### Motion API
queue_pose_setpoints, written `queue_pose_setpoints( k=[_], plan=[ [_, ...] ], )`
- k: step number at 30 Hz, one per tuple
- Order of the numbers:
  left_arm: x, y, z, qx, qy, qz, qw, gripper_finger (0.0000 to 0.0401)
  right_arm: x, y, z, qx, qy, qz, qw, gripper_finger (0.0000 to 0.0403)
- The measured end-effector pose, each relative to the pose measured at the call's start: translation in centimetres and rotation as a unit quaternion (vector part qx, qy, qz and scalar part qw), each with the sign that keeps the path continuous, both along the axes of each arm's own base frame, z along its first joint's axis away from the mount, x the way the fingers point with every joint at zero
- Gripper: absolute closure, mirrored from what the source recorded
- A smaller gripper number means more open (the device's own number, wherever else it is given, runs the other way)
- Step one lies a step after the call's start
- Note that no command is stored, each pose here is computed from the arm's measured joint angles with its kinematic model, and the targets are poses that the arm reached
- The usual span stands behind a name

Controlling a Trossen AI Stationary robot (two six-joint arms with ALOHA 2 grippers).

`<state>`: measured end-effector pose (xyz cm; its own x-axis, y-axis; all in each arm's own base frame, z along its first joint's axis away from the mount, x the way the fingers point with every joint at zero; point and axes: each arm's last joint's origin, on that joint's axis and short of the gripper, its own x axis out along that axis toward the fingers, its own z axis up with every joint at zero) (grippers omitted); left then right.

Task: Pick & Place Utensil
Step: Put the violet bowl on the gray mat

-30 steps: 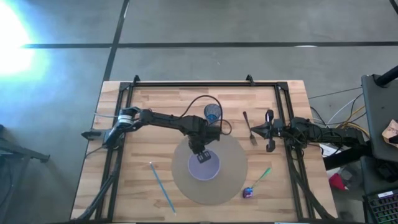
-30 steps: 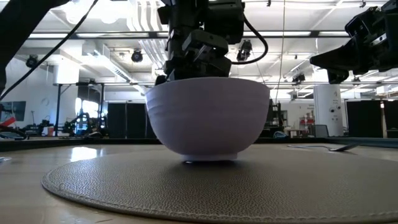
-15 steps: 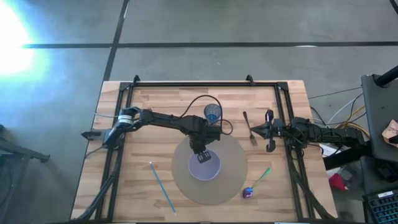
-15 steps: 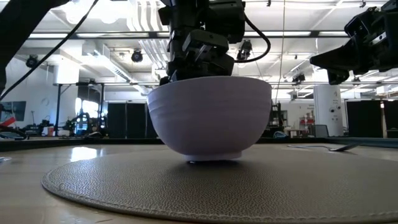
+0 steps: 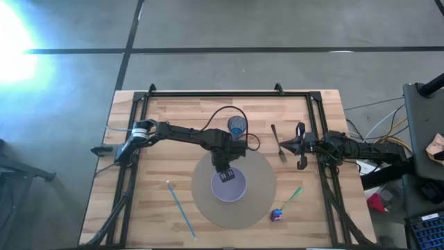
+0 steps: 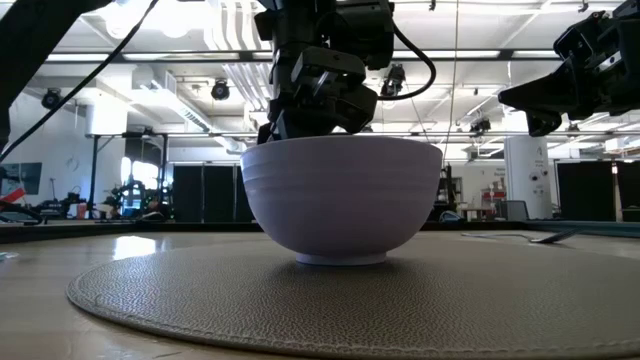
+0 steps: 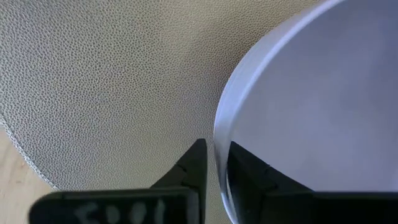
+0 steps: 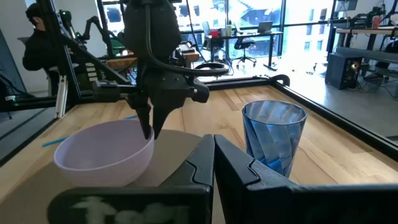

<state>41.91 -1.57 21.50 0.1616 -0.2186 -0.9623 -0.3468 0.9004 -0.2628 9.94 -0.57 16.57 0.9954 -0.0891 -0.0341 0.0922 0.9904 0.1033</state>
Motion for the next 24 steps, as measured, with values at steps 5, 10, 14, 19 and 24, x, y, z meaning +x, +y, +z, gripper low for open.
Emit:
queue_pose_setpoints(
  k=[5, 10, 14, 19, 24],
  plan=[
    [0.0, 0.0, 0.0, -0.012, 0.000, -0.004, 1.000, 0.0326, 0.0, 0.0, 0.0, 0.000, 0.000, 0.000, 1.000, 0.0394],
    [0.3, 0.0, 0.7, -0.016, -0.014, -0.015, 1.000, 0.0309, 0.0, 0.0, 0.0, 0.000, 0.000, 0.000, 1.000, 0.0394],
    [0.5, 0.0, 1.4, -0.015, -0.024, -0.019, 0.999, 0.0298, 0.0, 0.0, 0.0, 0.000, 0.000, 0.000, 1.000, 0.0394],
    [0.4, 0.1, 2.4, -0.013, -0.024, -0.030, 0.999, 0.0288, 0.0, 0.0, 0.0, 0.000, 0.000, 0.000, 1.000, 0.0394],
    [0.4, 0.4, 3.3, -0.011, -0.024, -0.036, 0.999, 0.0283, 0.0, 0.0, 0.0, 0.000, 0.000, 0.000, 1.000, 0.0394]
  ],
)
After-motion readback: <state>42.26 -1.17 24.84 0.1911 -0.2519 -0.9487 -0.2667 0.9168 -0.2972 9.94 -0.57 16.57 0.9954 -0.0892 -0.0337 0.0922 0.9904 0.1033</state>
